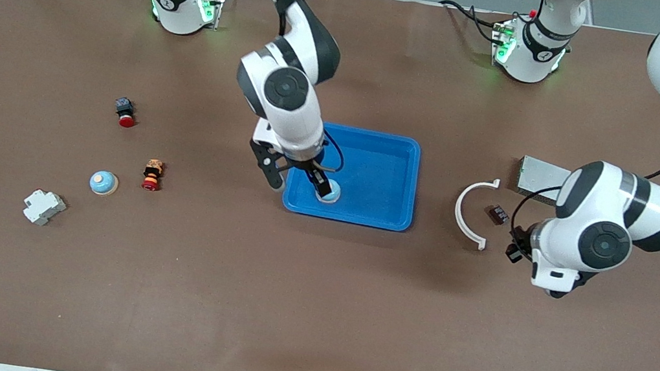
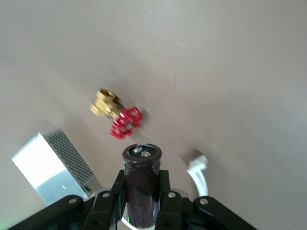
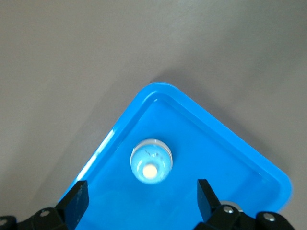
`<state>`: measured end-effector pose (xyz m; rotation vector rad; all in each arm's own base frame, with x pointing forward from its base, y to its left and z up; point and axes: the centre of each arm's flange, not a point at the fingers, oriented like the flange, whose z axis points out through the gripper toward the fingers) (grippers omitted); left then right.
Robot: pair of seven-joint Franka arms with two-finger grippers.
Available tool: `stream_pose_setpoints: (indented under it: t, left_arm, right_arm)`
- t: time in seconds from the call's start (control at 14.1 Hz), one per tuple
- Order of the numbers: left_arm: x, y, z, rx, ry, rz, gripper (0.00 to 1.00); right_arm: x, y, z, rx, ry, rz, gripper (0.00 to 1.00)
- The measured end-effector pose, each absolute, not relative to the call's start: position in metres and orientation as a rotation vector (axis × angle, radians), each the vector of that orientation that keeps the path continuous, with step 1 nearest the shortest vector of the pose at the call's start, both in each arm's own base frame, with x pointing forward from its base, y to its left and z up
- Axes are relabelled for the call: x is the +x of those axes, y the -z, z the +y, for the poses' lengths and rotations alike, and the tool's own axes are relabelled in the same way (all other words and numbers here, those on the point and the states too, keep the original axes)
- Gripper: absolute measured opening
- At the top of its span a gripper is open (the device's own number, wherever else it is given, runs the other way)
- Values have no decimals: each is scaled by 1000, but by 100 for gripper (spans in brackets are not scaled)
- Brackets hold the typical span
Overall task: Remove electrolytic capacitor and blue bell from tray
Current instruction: 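Carry the capacitor toward the valve while the right gripper reaches the bell, then lower the capacitor by the valve while the right gripper grasps the bell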
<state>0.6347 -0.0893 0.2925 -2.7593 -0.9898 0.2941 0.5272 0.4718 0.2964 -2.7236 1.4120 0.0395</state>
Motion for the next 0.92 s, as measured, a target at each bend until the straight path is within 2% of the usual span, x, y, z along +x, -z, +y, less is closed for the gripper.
stream_pose_setpoints:
  t: [0.28, 0.92]
  left_arm:
    - [635, -288, -70, -2799, -307, -840, 30]
    - [633, -262, -30, -2828, -348, -786, 30]
  right_arm:
    - [526, -256, 485, -2777, -26, 1408, 100]
    - [509, -218, 500, -2817, 44, 1431, 100]
